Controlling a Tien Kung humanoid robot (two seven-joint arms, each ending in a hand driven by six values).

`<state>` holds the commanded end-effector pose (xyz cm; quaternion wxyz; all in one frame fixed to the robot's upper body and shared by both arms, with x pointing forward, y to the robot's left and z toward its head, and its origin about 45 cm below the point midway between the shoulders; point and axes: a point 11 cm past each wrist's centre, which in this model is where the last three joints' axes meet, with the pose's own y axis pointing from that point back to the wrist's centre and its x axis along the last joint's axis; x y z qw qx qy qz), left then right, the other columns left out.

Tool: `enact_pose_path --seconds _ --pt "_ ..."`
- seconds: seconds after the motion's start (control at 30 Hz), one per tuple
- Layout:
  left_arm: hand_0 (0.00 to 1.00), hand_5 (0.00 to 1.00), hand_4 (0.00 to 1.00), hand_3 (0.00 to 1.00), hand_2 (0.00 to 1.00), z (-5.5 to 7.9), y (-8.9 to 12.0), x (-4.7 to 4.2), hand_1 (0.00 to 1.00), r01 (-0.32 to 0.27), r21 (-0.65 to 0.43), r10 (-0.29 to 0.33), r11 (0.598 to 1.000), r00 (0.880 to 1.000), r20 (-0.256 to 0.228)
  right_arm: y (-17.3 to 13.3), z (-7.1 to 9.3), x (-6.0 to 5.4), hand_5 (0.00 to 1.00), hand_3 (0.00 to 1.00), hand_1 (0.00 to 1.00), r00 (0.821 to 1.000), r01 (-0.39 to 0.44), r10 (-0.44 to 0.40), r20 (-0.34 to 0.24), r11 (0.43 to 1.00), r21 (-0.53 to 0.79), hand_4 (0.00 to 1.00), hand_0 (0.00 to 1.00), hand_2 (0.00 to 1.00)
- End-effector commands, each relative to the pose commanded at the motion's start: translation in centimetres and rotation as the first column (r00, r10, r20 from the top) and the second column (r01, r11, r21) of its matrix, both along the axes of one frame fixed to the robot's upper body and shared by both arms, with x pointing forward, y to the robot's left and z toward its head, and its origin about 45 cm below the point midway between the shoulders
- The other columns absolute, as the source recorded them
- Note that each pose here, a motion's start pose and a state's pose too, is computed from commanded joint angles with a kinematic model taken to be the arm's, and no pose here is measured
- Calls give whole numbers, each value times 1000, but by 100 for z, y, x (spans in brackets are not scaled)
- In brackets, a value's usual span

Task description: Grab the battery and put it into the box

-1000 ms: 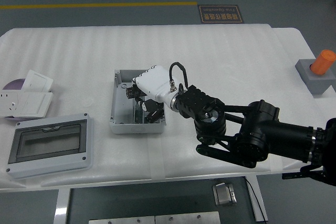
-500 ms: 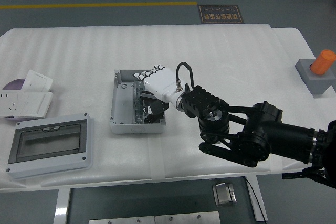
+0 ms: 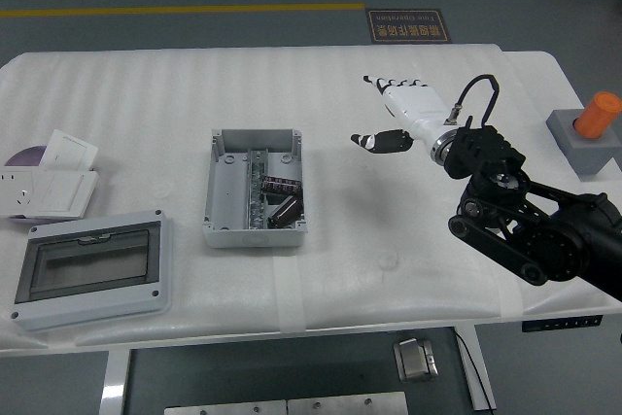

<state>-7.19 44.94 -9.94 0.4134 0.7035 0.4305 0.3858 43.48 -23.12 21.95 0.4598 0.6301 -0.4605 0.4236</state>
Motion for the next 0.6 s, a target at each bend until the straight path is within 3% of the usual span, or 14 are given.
enact_pose_path --seconds 0.2,0.6 --pt "685 481 520 523 458 1 -1 -19 697 0 1 0 1000 1000 -3 -308 51 47 596 981 867 995 100 -102 15 992 82 857 908 885" --pt "686 480 518 523 458 -1 7 28 697 7 2 -7 1000 1000 7 -588 98 -42 603 968 860 984 159 -164 64 984 79 849 894 878"
